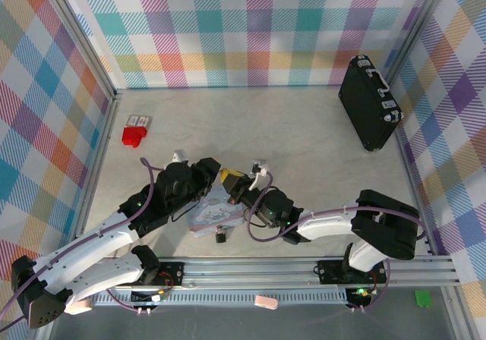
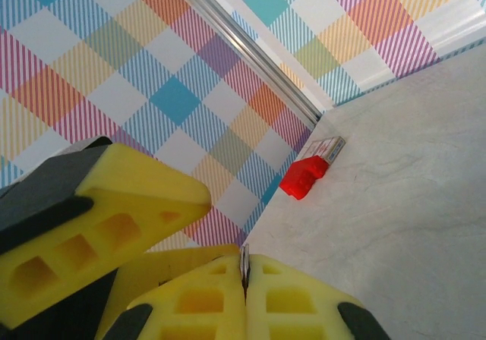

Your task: Unlock the padlock with the key

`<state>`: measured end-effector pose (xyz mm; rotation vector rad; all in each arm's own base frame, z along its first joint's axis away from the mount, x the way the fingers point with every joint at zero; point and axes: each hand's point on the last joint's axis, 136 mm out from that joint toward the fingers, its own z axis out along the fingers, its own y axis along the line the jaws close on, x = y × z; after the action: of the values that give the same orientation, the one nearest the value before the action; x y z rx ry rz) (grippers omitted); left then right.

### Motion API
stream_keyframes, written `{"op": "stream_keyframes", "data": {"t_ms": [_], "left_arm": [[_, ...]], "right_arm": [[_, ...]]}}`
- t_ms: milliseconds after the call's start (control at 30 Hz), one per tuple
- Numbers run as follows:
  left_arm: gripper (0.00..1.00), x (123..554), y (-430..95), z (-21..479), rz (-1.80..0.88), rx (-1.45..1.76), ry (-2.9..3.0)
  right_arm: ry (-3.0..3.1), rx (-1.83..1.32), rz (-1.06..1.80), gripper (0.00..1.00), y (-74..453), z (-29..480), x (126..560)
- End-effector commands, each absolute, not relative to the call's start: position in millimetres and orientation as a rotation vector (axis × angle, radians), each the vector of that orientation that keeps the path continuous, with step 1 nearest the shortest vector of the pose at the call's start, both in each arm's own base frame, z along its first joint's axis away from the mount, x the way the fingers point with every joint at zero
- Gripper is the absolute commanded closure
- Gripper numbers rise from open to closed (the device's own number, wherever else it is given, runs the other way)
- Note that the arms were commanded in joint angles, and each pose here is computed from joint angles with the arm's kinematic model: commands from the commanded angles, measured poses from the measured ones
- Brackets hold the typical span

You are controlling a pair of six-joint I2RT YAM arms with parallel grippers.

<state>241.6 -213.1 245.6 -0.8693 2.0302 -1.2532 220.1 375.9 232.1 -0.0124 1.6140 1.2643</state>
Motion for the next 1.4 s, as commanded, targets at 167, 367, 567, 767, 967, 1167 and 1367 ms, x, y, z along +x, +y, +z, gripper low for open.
{"op": "stream_keyframes", "data": {"t_ms": [167,367,567,767,967,1167,1367], "left_arm": [[0.68,240,-210,258,-1.246,-0.848,2.0],[0.74,241,-207,258,-1.23,-0.851,1.998],[0.77,241,-207,258,-1.226,-0.849,2.001],[0.73,240,-209,258,-1.231,-0.84,2.01],[0.59,239,-210,252,-1.227,-0.85,2.033],[0.52,238,-222,251,-1.302,-0.873,2.048],[0.53,236,-234,249,-1.356,-0.884,2.079]], "right_arm": [[1.539,-0.071,1.274,1.0,371,251,207],[1.528,-0.086,1.276,1.0,371,252,204],[1.516,-0.107,1.274,1.0,373,254,201],[1.522,-0.102,1.264,1.0,373,252,202],[1.521,-0.002,1.211,1.0,358,255,212],[1.495,0.053,1.212,1.0,361,262,220],[1.496,0.074,1.171,1.0,363,258,226]]}}
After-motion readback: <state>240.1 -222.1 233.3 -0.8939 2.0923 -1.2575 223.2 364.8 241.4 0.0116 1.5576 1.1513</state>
